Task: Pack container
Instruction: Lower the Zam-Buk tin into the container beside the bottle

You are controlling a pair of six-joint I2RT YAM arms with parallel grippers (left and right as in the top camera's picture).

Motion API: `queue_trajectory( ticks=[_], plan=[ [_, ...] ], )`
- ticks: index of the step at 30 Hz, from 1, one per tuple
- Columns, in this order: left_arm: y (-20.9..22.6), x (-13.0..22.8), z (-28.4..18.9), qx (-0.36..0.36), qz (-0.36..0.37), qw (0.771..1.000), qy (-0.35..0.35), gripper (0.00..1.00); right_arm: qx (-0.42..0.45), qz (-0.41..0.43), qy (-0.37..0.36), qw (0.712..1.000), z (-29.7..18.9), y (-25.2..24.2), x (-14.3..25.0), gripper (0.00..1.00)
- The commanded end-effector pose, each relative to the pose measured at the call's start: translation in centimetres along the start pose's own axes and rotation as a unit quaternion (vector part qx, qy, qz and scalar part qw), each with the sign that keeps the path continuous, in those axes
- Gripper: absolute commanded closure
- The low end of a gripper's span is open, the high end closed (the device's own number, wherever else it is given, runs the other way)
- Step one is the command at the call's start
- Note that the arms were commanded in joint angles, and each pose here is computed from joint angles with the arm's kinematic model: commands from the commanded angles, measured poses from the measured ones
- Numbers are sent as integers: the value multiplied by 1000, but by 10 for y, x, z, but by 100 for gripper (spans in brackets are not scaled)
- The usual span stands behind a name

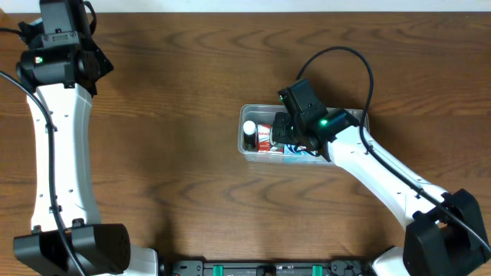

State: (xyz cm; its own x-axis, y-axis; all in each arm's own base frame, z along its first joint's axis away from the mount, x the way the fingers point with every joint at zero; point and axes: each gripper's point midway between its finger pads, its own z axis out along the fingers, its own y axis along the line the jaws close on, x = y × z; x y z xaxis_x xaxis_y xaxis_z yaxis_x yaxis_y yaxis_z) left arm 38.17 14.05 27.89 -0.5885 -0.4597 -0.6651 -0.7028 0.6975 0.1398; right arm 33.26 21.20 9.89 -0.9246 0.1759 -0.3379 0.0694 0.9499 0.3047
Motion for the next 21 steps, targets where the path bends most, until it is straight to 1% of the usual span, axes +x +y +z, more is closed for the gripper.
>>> queue_trajectory(
  ticks=[1,4,13,21],
  plan=[
    [5,-6,-7,-4,-7,1000,-12,2,28,4,-23,999,1,-10,-6,80],
    [5,-6,-7,-4,-7,1000,-12,2,39,4,-29,999,2,-15,-6,80],
    [5,-6,-7,-4,-7,1000,-12,2,28,5,-42,999,10,-14,-7,80],
    [5,-6,-7,-4,-7,1000,-12,2,-5,4,-44,999,10,-1,-10,82]
  ],
)
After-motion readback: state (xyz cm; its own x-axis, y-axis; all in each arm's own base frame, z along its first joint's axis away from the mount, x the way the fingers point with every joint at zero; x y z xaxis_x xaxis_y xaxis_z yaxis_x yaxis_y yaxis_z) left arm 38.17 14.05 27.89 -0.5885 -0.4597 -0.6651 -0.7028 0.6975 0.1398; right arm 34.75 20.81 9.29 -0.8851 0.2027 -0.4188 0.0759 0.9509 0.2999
